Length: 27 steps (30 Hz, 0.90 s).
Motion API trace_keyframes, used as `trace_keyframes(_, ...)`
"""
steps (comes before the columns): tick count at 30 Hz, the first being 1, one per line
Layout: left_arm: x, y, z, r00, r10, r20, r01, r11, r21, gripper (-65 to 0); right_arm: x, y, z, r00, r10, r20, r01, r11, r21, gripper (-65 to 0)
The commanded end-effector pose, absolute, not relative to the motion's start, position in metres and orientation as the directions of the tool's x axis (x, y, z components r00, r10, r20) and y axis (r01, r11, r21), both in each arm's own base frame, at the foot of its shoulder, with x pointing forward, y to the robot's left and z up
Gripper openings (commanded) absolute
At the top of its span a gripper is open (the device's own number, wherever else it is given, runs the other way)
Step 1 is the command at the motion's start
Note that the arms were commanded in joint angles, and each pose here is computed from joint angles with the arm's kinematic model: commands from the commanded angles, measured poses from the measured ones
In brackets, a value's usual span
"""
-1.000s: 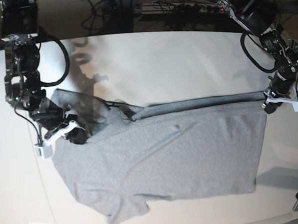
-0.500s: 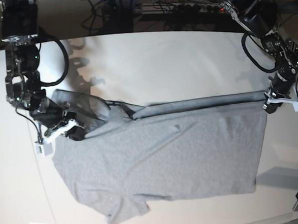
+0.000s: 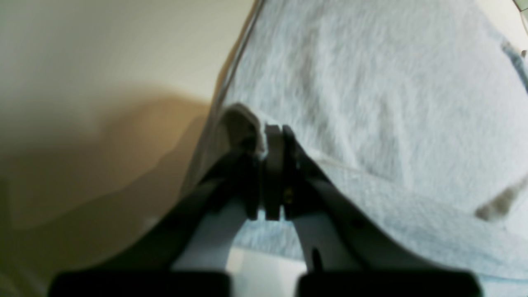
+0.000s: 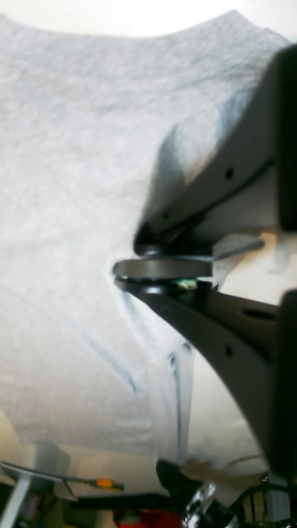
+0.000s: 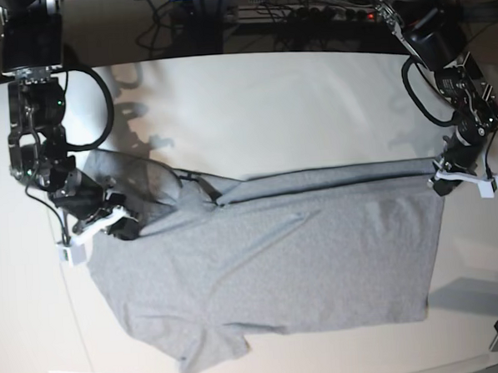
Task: Fold the T-shirt properly
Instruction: 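Lift and fold the grasped shirt edge over the body with both grippers, then lower the folded edge onto the shirt and release both grippers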
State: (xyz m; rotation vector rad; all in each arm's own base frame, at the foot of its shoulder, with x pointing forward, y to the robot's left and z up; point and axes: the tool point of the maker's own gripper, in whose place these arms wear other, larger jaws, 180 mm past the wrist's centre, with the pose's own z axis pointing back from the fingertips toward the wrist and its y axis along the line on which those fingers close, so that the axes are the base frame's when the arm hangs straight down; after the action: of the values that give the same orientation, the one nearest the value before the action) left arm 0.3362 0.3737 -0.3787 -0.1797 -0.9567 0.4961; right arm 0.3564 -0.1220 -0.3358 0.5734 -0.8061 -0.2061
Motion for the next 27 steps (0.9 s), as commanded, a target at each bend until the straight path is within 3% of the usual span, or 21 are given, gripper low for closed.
trace_keyframes(1,0.345,0.391,-0.355,0.414,0.457,0.787,-0.319,0.883,-0.345,-65.0,0.368,-0.126,-0.320,0.642,-0.389,0.661,-0.065,0.831,0.552,-64.9)
trace_keyframes(9,0.344,0.404,-0.360,0.413,0.476,0.776,-0.345,0.871,-0.351,-65.0,0.370,-0.139,-0.327,0.636,-0.324,0.700,-0.050,0.888,0.457,-64.9)
trace_keyframes(27,0.349,0.404,-0.359,0.412,0.479,0.775,-0.343,0.869,-0.355,-65.0,0.377,-0.141,-0.321,0.622,-0.330,0.710,-0.050,0.888,0.457,-64.0)
